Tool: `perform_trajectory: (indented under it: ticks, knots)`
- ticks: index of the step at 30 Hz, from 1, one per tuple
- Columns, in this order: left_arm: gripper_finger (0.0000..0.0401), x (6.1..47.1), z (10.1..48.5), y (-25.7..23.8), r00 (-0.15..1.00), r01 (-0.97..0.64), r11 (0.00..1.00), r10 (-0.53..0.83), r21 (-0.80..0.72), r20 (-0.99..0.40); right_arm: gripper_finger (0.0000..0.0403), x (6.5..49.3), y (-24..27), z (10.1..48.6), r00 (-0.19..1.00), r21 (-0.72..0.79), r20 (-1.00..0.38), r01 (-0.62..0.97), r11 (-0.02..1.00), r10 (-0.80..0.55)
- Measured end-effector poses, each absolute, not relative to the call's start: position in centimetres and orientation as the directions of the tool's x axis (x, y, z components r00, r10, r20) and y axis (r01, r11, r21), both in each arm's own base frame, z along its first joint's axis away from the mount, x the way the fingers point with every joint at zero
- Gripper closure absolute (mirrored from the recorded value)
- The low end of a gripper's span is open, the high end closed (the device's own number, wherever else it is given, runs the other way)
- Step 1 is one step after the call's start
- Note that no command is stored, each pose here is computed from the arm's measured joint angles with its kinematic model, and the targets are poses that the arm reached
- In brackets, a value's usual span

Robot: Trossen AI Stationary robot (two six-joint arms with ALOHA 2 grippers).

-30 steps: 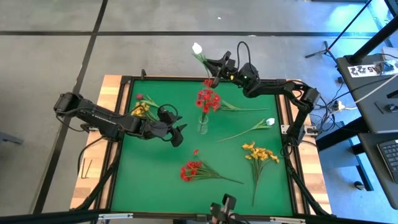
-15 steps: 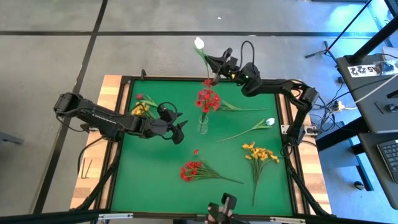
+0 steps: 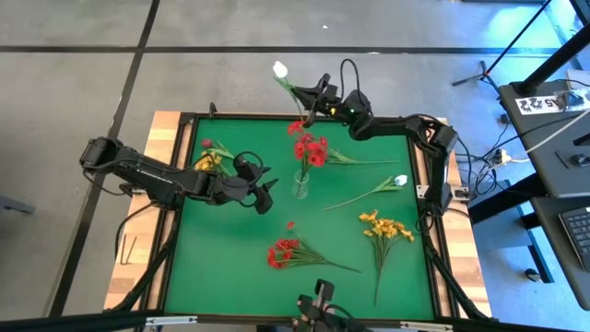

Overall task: Sort flowers into vase by color
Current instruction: Put the left white tulip into the purple vase

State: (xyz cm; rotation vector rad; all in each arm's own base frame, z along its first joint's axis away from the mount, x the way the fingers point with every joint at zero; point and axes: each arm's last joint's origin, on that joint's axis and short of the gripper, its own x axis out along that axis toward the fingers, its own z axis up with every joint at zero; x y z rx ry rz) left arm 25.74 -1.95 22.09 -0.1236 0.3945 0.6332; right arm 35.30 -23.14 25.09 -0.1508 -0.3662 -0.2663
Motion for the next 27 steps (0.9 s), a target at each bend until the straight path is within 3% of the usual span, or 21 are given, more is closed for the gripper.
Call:
perform_trajectory:
  ticks: [13,27]
  knots:
    - [0.0198,25.7,22.1,-1.9,0.735,-0.600,0.800,0.551,0.002,-0.395,0.0402,34.9,-22.9,23.8,0.912,-0.097,0.334,0.285,0.954,-0.239]
    - [0.0198,25.7,22.1,-1.9,0.736,-0.601,0.800,0.551,-0.003,-0.394,0.0402,34.8,-22.8,24.7,0.887,-0.119,0.404,0.294,0.948,-0.224]
